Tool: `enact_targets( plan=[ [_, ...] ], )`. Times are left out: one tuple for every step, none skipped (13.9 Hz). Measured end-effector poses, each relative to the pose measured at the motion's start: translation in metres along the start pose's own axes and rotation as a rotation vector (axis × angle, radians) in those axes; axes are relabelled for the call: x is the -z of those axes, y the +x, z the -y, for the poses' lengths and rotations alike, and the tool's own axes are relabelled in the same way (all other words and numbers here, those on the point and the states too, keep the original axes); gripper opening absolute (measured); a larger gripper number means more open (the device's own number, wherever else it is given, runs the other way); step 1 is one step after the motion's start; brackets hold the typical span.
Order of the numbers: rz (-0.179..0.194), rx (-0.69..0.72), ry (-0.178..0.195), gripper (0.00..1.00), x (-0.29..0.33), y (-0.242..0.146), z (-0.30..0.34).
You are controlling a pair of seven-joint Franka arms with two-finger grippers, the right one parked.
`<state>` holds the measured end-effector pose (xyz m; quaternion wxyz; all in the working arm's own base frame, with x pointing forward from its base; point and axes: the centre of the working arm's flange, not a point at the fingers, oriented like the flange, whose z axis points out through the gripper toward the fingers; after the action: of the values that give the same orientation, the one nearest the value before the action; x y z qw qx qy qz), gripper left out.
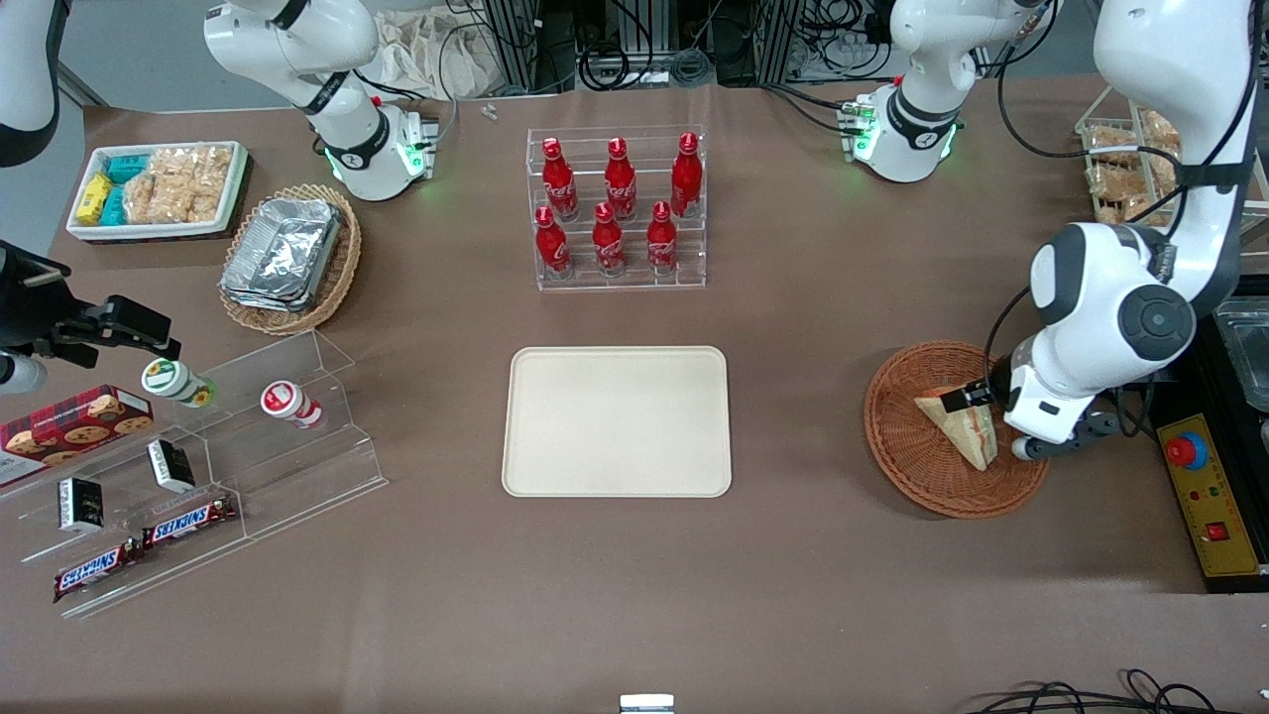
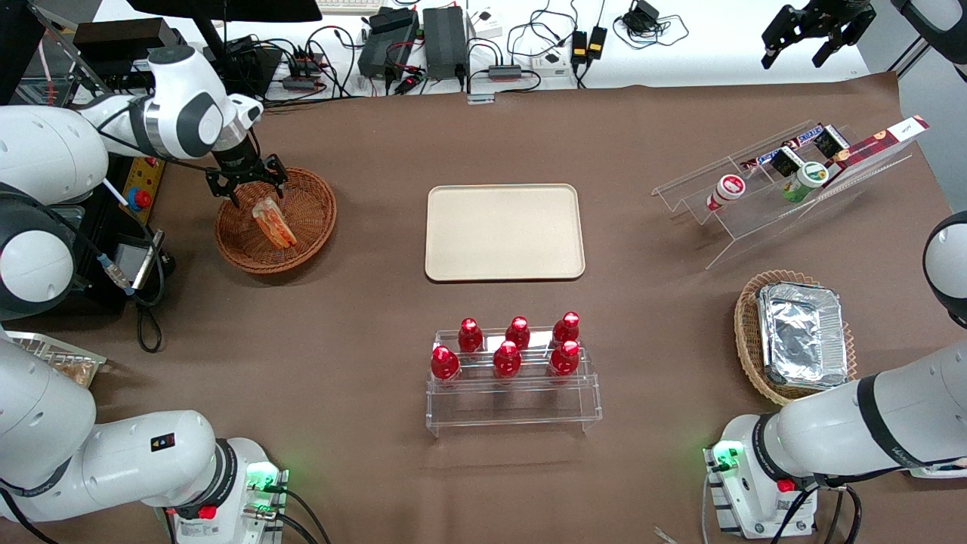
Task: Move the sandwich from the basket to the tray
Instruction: 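Lower the left gripper onto the sandwich and close on it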
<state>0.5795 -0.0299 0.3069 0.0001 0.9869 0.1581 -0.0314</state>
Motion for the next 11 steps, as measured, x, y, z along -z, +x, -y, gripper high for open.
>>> enact_targets(
  plan=[
    [-0.007, 0.004, -0.004, 1.00, -0.006, -0.002, 0.003],
    [-0.012, 0.008, -0.008, 1.00, -0.010, -0.002, 0.006],
    [-0.015, 0.013, -0.010, 1.00, -0.012, -0.002, 0.008],
    [-0.017, 0.020, -0.012, 1.00, -0.014, -0.001, 0.011],
    [-0.018, 0.029, -0.013, 1.00, -0.015, 0.000, 0.013],
    [-0.018, 0.042, -0.015, 1.00, -0.016, 0.000, 0.014],
    [-0.018, 0.057, -0.016, 1.00, -0.017, 0.000, 0.014],
    [-0.017, 0.072, -0.017, 1.00, -0.019, 0.001, 0.013],
    [-0.020, 0.084, -0.020, 1.00, -0.021, 0.001, 0.013],
    [-0.022, 0.094, -0.024, 1.00, -0.023, 0.002, 0.012],
    [-0.025, 0.106, -0.028, 1.00, -0.027, 0.003, 0.011]
  ],
)
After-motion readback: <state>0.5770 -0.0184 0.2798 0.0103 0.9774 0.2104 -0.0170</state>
